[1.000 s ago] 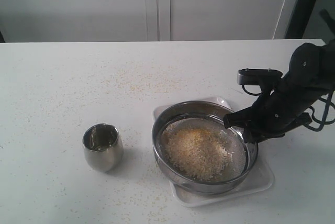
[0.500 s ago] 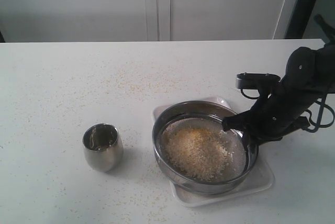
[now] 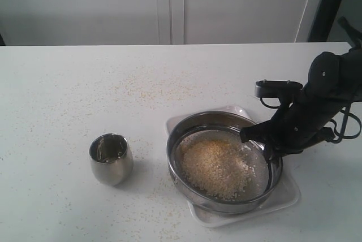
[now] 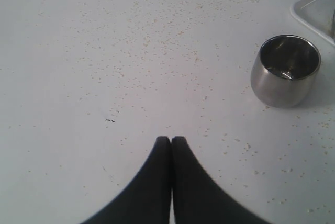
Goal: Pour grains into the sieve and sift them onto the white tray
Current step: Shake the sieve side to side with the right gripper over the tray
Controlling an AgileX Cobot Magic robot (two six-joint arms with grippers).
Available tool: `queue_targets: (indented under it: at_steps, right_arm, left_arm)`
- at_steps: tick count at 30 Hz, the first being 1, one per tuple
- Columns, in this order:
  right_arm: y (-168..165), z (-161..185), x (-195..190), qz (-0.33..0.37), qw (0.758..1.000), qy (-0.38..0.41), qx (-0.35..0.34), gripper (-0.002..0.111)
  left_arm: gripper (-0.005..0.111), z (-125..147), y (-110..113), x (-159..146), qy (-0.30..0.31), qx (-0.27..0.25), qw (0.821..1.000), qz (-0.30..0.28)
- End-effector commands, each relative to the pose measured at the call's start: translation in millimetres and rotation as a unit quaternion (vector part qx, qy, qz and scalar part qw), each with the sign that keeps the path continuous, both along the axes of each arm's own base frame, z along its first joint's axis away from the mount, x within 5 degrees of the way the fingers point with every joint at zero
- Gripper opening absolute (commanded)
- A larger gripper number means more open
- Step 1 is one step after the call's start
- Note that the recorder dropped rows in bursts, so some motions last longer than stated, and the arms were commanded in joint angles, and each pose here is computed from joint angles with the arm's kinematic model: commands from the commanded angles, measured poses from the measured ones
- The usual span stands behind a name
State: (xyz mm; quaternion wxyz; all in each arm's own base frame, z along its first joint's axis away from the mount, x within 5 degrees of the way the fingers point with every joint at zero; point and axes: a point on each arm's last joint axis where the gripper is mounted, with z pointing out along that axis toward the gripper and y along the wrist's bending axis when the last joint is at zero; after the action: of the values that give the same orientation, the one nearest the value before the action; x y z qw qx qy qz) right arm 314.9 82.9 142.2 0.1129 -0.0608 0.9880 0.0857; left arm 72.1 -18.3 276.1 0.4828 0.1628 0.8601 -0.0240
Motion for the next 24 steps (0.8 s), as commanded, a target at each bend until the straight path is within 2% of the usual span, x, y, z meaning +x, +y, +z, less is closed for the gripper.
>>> queue_targets:
  at_steps: [1,10,19,24]
  right_arm:
    - [-0.6,-1.1,1.9,-0.001,1.0,-0.008,-0.003,0.0]
    - [0.3,1.3,-0.2,-0.028,1.0,0.004,0.009,0.0]
    - [-0.7,36.7,-5.7,-0.027,0.999,-0.041,0.022,0.0]
    - [-15.2,49.1,3.1,-0.04,0.997,-0.064,0.015,0.0]
  left_arm:
    - [0.0,-1.6,-1.1,-1.6,0.002,-0.003,1.0,-0.005]
    - [0.0,-1.6,-1.1,-1.6,0.002,-0.003,1.0,-0.005]
    - [0.0,-1.6,-1.1,-1.6,0.002,-0.003,1.0,-0.005]
    - [0.0,-1.6,-1.1,-1.6,0.002,-0.003,1.0,-0.005]
